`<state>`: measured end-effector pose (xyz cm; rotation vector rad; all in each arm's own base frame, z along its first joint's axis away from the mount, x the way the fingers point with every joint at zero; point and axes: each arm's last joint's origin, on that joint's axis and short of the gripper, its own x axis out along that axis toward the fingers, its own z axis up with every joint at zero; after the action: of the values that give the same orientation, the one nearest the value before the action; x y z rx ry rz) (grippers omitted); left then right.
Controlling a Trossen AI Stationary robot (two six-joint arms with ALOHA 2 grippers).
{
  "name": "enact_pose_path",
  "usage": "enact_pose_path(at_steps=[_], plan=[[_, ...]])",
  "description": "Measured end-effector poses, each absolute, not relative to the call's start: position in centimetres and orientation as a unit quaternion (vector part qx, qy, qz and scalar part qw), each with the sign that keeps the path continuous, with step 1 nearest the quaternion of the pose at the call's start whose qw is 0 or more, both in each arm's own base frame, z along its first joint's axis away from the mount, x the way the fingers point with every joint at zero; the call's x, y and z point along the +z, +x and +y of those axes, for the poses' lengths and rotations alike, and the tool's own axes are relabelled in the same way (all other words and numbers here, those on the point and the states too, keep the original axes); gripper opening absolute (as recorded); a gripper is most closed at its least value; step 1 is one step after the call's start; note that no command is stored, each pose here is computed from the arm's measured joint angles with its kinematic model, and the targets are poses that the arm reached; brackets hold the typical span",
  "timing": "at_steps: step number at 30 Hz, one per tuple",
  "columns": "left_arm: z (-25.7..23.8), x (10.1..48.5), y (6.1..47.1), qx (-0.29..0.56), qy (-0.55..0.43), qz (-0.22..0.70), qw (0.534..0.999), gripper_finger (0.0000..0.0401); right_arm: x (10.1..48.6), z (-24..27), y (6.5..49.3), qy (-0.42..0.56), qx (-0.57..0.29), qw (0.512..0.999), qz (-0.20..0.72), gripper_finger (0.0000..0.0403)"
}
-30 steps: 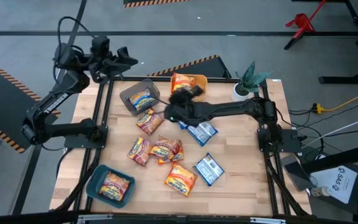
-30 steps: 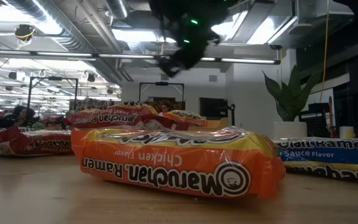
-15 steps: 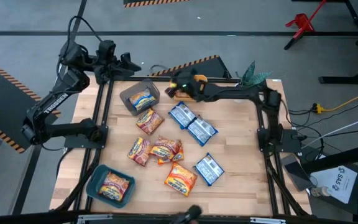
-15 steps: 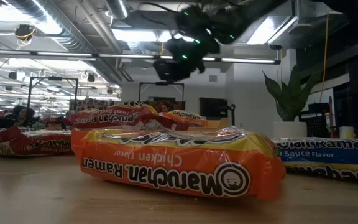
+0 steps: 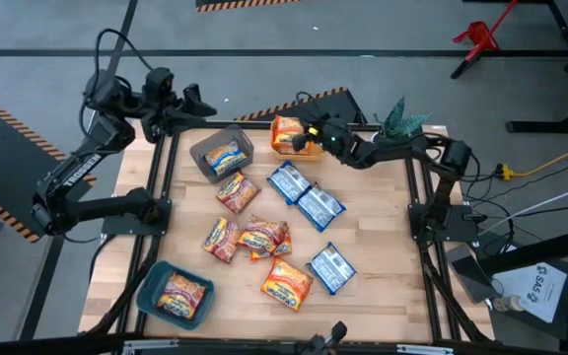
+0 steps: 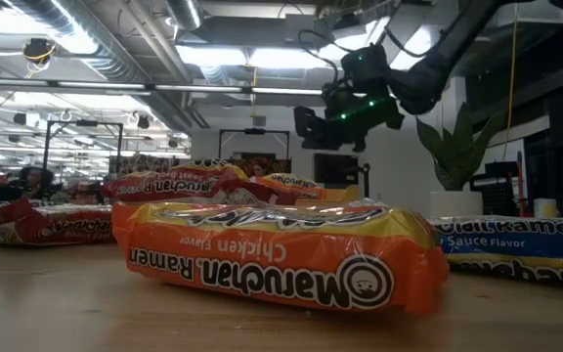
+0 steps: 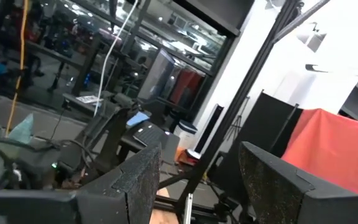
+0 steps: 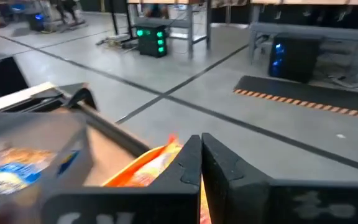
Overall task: Sort Maruchan noodles
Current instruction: Adjust the pack of orange ramen noodle soup
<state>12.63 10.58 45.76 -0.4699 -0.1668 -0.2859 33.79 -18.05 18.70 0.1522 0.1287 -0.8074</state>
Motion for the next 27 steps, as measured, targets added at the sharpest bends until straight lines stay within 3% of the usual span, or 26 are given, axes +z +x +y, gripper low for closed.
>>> enact_pose_path(at_steps=[14, 18, 27], plan=[[10.7, 45.4, 12.7, -0.135, -0.244, -0.077, 0.957, 0.0210, 15.4, -18.7, 35.8, 0.110, -0.349, 0.926, 0.099, 0.0000], [10.7, 45.3, 12.7, -0.132, -0.240, -0.074, 0.959, 0.0210, 14.4, -18.7, 36.0, 0.119, -0.342, 0.919, 0.156, 0.0000], [11.0, 44.6, 12.9, -0.117, -0.253, -0.054, 0.959, 0.0210, 15.8, -19.2, 37.3, 0.100, -0.316, 0.919, 0.213, 0.0000]])
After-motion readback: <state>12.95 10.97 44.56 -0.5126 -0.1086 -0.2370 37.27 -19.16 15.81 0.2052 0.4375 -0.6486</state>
